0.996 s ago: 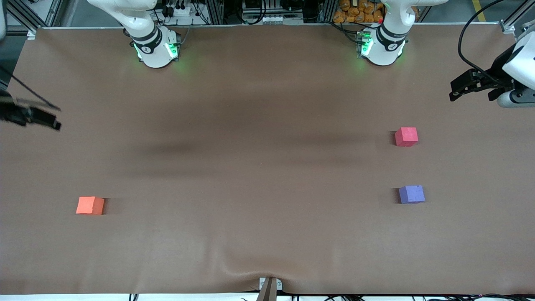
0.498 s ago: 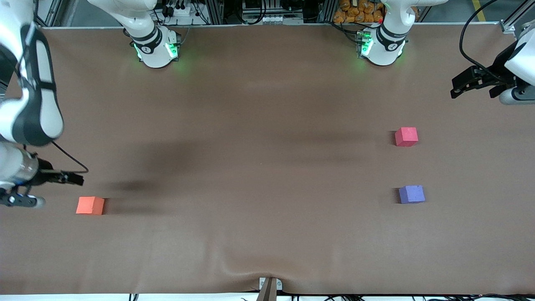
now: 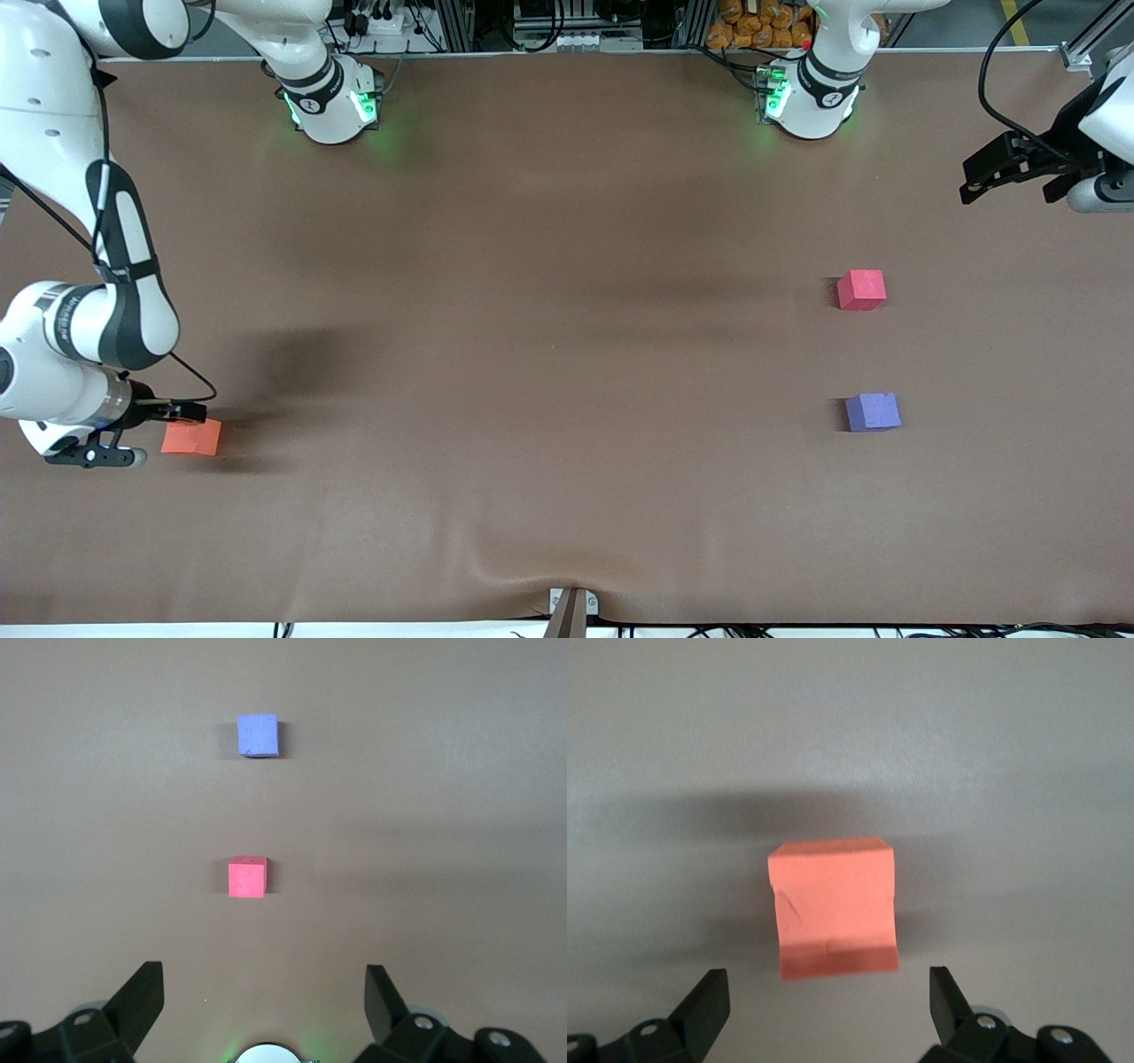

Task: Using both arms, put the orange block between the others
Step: 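Lower the right gripper over the orange cube and close on it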

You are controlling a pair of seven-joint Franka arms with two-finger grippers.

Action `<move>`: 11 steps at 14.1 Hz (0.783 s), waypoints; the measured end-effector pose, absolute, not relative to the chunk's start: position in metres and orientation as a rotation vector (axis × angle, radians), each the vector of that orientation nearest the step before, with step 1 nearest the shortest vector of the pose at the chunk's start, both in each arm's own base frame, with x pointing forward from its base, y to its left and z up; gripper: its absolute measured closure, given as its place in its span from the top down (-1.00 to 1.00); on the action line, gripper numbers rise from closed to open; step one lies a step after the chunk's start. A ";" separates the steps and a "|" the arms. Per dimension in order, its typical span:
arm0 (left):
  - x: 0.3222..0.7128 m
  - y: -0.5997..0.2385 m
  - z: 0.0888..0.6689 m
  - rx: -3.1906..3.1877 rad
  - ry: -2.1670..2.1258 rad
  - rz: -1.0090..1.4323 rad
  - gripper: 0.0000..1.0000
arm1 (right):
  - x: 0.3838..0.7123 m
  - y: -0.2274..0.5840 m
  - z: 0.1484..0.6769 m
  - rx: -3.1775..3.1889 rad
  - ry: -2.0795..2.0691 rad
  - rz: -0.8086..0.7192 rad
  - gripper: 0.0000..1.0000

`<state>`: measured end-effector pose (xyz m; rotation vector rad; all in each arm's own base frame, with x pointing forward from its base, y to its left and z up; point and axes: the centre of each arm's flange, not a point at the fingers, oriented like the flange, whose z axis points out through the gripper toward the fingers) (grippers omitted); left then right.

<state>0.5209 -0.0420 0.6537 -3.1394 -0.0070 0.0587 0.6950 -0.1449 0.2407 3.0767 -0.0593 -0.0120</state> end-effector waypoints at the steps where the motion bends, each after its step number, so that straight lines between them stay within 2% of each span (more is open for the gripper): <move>1: 0.521 -0.042 0.654 -3.139 -0.007 0.057 1.00 | 0.696 -0.144 0.237 3.077 -0.034 -0.010 1.00; 11: 0.521 -0.042 0.654 -3.139 -0.007 0.059 1.00 | 0.705 -0.145 0.210 3.066 0.116 0.062 1.00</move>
